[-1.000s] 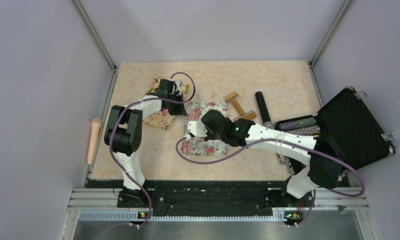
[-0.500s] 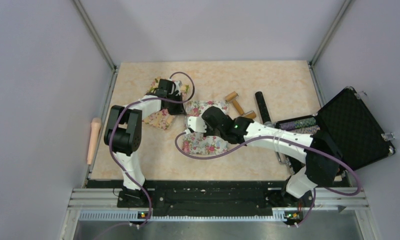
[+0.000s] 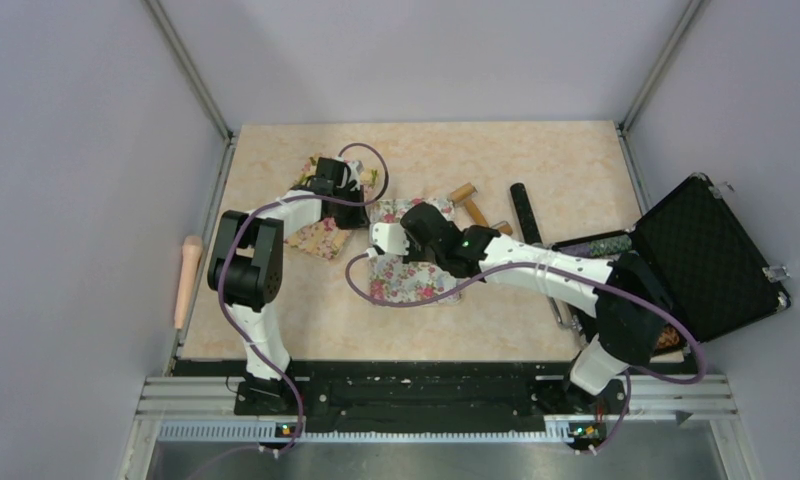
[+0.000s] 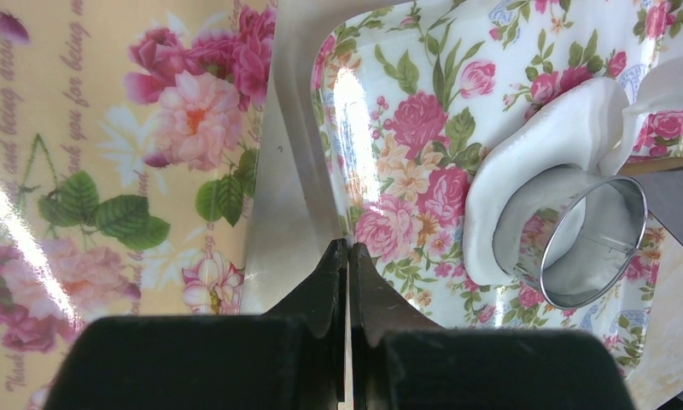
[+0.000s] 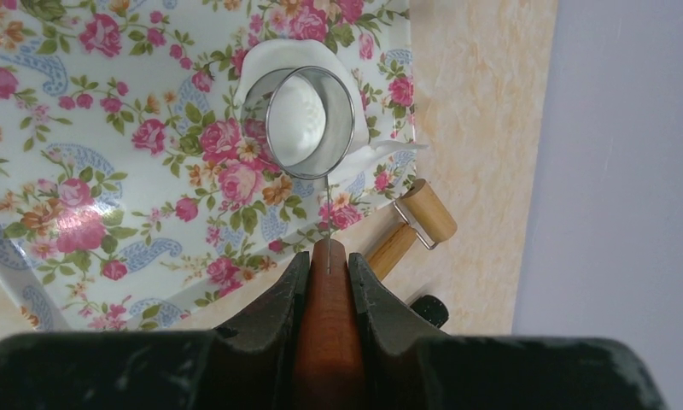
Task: Roll out the dumpling wrappers from the dough
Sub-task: Remove the dumpling wrapper from the work surface.
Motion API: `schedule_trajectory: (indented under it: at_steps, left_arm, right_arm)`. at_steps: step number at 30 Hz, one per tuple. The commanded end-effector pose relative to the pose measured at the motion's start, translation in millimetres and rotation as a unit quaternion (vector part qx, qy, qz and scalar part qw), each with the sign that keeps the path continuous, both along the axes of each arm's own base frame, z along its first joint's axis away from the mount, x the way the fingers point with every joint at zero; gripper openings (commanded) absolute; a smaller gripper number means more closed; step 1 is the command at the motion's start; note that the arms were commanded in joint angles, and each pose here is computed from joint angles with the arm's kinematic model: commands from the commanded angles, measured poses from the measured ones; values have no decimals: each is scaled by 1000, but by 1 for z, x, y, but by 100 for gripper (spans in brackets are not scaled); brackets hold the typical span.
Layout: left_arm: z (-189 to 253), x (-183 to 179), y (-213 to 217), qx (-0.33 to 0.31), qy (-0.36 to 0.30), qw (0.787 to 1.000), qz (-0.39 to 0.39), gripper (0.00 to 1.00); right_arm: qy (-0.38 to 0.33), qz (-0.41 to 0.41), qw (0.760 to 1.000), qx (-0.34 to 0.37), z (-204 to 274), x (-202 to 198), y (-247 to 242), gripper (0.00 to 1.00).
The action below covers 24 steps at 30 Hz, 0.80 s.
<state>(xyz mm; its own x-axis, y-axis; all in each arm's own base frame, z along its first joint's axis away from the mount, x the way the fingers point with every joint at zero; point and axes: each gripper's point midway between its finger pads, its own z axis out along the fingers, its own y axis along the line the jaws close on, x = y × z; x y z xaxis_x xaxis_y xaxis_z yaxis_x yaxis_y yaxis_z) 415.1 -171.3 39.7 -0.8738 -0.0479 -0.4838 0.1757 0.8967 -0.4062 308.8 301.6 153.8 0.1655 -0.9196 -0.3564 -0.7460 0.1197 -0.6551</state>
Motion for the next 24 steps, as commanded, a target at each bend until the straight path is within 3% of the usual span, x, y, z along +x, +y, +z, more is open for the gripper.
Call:
schedule_trajectory:
  at_steps: [1,24]
  left_arm:
    - [7,-3,-6,-7,-13,1000,-24,0]
    - [6,-6,-16,-8,-11,999,-41,0]
  right_arm:
    - [-18,3,999,43,19,18,19,0]
    - [-86,5,992,87,71,53,54,0]
